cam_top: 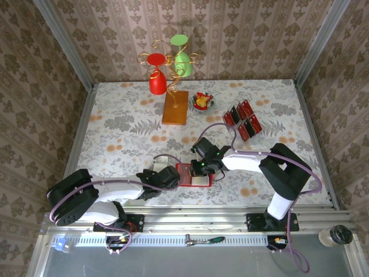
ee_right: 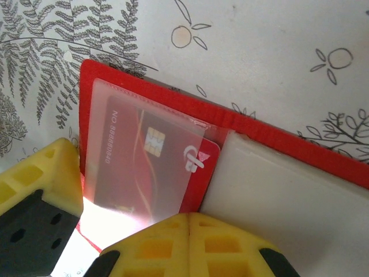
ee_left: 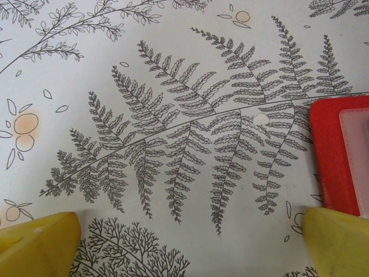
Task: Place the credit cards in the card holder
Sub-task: Insert the credit card into the card slot.
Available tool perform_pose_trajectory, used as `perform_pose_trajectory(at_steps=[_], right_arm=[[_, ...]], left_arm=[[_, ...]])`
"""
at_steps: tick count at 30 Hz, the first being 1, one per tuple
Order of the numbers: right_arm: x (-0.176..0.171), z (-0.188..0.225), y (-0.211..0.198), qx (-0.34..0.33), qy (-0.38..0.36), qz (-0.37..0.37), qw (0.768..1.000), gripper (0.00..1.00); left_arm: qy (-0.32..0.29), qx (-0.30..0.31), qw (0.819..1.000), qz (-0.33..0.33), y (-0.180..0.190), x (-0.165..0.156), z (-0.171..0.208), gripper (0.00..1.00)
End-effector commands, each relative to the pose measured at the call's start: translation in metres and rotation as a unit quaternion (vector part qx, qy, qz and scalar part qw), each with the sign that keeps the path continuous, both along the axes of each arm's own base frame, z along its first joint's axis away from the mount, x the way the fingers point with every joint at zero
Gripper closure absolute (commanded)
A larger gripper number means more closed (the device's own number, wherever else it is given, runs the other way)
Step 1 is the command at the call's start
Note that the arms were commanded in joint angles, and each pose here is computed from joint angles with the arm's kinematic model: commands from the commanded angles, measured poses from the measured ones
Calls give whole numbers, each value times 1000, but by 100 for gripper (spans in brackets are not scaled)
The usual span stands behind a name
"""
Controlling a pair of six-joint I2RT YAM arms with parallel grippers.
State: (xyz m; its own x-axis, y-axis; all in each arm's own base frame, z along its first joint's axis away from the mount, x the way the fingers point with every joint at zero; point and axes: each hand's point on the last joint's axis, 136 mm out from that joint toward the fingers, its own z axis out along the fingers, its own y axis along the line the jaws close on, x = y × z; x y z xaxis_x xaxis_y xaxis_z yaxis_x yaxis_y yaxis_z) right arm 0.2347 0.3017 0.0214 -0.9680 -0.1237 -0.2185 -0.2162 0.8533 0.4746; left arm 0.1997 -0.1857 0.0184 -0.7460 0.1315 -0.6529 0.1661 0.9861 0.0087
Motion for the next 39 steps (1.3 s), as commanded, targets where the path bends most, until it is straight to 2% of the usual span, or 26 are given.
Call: perform_pose_trajectory(at_steps=[1, 15, 27, 39], right_arm=[[0, -8, 2, -11, 7, 7, 1000, 100], [0, -8, 12, -2, 14, 16, 1000, 100], [-3, 16, -5, -9, -12, 4, 1000, 100], [-5, -2, 3, 1, 8, 3, 1000, 100]], left_arm=[[14, 23, 1000, 5, 13, -5, -11, 0], [14, 20, 1000, 4, 12, -5, -10, 0], [-2, 4, 999, 35, 32, 0, 11, 0], [0, 1, 999, 33, 31, 2, 13, 0]])
